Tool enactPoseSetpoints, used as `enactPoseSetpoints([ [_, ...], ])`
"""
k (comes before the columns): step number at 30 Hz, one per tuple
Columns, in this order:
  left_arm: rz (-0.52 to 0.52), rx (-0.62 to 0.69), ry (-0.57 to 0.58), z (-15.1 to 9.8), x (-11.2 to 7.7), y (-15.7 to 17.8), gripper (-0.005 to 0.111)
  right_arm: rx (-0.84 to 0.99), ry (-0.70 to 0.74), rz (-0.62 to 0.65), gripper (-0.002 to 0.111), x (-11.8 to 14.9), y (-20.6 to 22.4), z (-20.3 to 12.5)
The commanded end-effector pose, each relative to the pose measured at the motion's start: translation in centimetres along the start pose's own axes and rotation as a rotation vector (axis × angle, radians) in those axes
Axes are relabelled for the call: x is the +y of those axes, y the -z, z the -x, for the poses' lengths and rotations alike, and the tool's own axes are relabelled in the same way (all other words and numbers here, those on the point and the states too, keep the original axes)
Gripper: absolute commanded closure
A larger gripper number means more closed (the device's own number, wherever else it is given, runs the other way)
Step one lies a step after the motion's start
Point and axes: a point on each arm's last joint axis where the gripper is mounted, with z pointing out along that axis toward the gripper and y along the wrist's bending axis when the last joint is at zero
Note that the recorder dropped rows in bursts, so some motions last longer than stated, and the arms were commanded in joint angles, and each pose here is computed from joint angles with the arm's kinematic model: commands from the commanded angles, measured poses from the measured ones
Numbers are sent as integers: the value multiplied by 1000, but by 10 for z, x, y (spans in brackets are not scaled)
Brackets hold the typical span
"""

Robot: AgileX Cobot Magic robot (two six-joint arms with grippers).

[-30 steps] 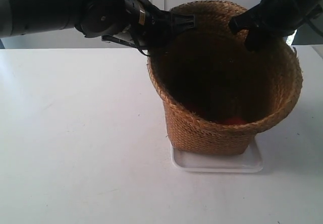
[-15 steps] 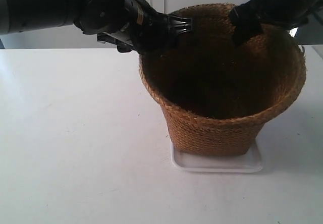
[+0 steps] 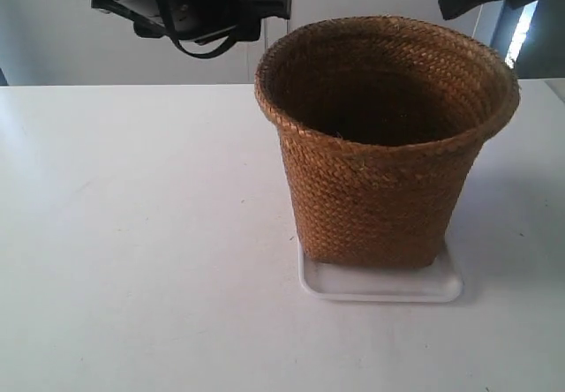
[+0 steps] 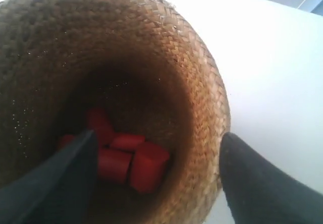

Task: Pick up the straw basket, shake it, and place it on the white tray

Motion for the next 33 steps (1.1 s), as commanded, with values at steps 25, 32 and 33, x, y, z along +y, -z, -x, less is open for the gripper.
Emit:
enactPoseSetpoints([
  [25,81,225,-272,-39,43,58,107,-228,-2,-3,94,16,104,-75],
  [32,-148,236,-202,-109,36,31,107,-426,-2,-33,95,20,113,-133],
  [33,-182,218,-189,-117,36,29,107,-442,-2,-35,95,21,115,-141],
])
